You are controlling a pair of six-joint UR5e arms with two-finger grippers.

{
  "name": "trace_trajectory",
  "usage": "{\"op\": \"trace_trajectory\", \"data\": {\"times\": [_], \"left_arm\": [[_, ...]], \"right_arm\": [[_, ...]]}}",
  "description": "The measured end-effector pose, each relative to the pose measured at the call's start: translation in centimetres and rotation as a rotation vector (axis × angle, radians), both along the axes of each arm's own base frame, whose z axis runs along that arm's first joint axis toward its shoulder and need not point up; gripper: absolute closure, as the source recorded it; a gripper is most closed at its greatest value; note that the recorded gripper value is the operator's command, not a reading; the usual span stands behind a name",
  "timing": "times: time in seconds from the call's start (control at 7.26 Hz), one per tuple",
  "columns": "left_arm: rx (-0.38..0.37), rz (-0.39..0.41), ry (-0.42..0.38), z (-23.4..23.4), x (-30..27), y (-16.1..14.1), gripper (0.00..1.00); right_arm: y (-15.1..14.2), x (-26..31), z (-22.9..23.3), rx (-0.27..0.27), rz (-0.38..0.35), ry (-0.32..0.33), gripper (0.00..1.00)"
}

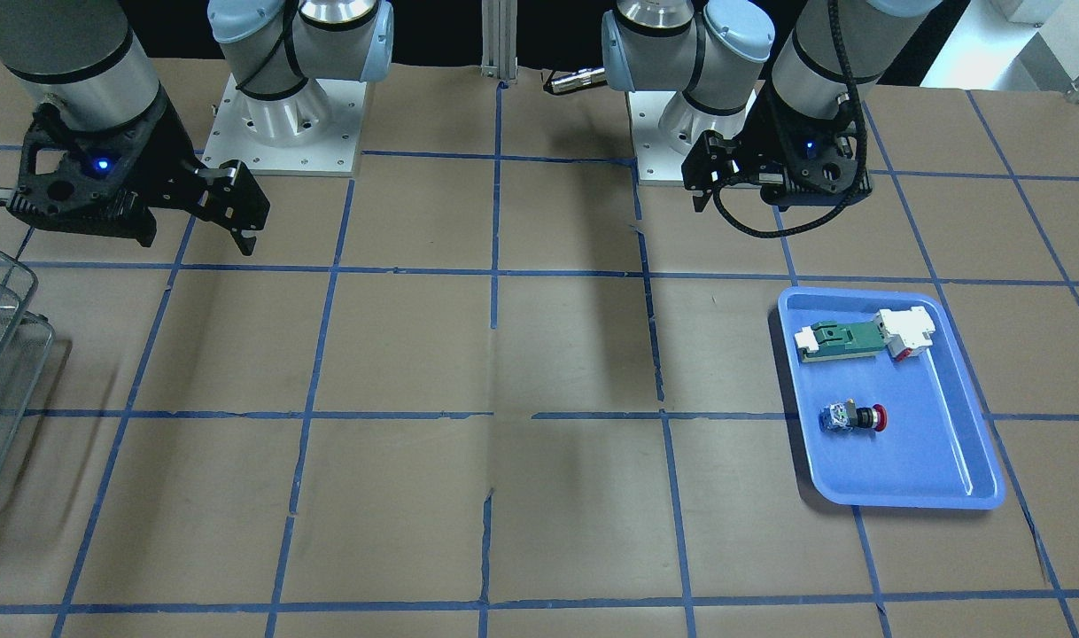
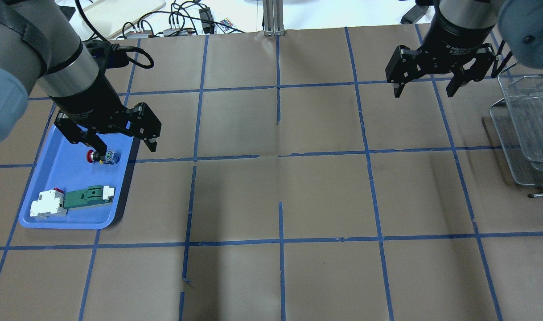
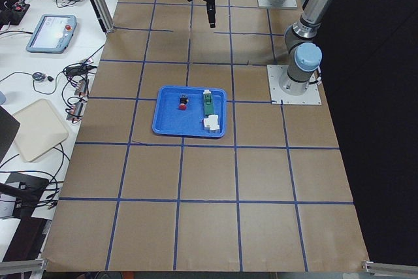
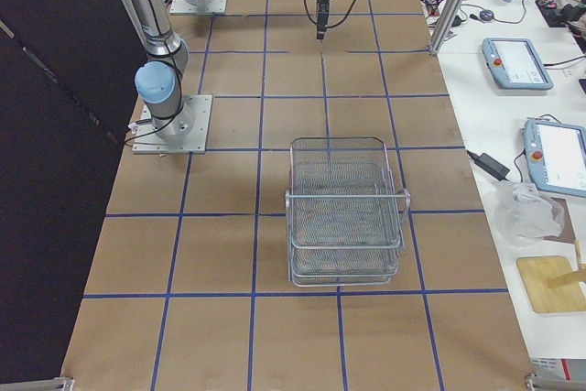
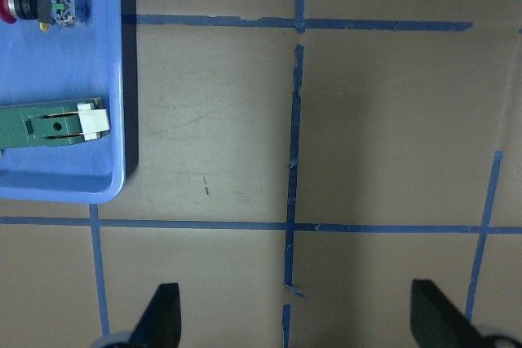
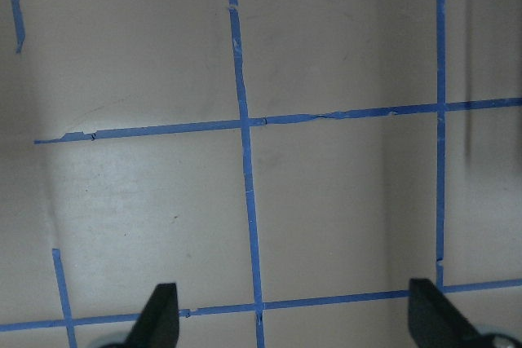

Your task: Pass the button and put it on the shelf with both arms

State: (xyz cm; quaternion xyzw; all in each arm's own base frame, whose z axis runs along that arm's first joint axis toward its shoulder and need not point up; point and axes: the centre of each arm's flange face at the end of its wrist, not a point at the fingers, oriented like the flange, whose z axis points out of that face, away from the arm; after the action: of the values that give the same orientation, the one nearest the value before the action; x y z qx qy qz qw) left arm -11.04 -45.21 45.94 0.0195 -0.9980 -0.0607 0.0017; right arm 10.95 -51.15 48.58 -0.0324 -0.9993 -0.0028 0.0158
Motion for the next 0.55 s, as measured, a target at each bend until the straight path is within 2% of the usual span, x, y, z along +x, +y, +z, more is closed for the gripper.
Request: {"op": "trace_trajectory", "data": {"times": [0.55], "left_arm": [[-0.003,0.000,0.001,0.10,-0.01,0.02,0.00]], "right_arm": [[-0.03,0.07,-0.07,0.000,0.000,-0.005,0.00]]}}
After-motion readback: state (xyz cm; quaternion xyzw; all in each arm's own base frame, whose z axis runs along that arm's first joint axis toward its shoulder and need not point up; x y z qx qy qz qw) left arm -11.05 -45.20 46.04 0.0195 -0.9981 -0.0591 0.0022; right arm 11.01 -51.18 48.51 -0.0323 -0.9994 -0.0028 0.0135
